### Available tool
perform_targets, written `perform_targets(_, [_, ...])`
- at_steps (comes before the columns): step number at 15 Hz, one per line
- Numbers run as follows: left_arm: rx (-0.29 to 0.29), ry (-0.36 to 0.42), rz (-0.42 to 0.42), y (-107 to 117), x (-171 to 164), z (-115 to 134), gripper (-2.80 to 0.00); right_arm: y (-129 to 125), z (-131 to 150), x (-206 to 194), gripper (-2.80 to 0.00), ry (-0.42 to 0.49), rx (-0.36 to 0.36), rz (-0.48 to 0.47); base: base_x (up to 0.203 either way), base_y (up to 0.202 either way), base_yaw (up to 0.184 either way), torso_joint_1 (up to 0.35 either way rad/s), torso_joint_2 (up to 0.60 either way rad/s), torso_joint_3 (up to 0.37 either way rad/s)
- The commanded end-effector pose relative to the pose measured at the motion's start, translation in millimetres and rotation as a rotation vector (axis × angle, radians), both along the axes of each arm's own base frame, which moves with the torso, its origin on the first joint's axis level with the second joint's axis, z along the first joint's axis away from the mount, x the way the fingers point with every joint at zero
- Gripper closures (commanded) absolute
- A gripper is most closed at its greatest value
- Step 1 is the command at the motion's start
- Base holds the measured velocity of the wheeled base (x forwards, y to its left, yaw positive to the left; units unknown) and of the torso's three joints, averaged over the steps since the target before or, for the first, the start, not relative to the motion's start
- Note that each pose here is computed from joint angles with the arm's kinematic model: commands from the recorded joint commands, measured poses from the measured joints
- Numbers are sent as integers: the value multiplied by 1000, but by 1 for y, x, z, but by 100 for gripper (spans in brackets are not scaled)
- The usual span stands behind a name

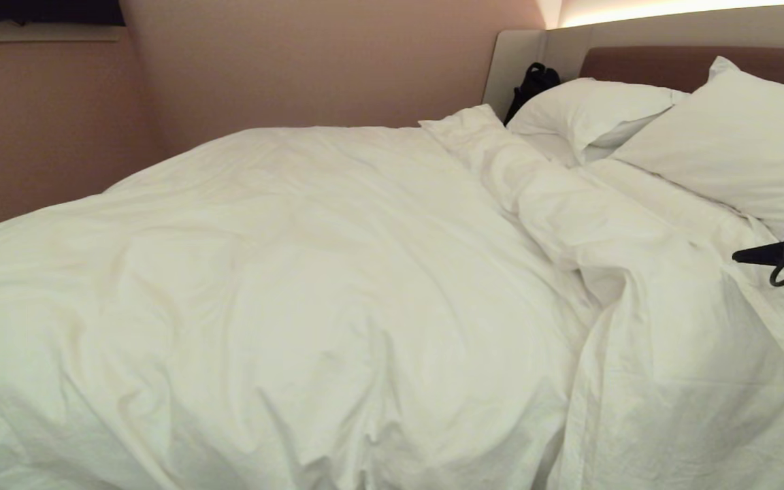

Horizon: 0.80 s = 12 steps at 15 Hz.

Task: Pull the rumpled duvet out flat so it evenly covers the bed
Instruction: Flatten the corners of the folded blanket

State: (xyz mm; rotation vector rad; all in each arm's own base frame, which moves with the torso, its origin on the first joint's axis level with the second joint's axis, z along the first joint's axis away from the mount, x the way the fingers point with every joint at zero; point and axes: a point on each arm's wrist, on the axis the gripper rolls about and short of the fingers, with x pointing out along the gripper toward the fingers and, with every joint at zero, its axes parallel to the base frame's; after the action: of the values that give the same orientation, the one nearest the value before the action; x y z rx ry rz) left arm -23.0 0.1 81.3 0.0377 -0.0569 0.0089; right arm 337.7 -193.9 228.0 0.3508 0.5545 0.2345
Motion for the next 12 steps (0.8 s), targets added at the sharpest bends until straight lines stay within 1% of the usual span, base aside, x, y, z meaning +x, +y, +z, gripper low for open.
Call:
perform_targets(1, [-1, 2, 0, 0, 0, 0, 0, -2, -7, 5, 0, 10, 19, 15, 0, -197, 1, 7, 0, 2])
perform_targets(5, [-1, -1, 1, 0, 0, 0, 0, -2, -10, 5, 0, 14, 21, 17, 0, -190, -1, 0, 2, 3])
perform_targets(7, [-8, -1, 0, 0, 0, 0, 0, -2, -11, 5, 0, 15, 14, 24, 0, -112, -2, -2, 5, 1])
perform_targets(9, [-35, -5, -2, 0, 0, 0, 0, 0, -19, 3, 0, 13, -33, 69, 0, 0, 0, 0, 0, 0])
perform_targets(10, [-47, -5, -3, 0, 0, 0, 0, 1, -24, 1, 0, 4, -57, 112, 0, 0, 0, 0, 0, 0])
perform_targets(12, [-53, -6, -2, 0, 0, 1, 0, 5, -30, -7, 0, -35, -60, 207, 0, 0, 0, 0, 0, 0])
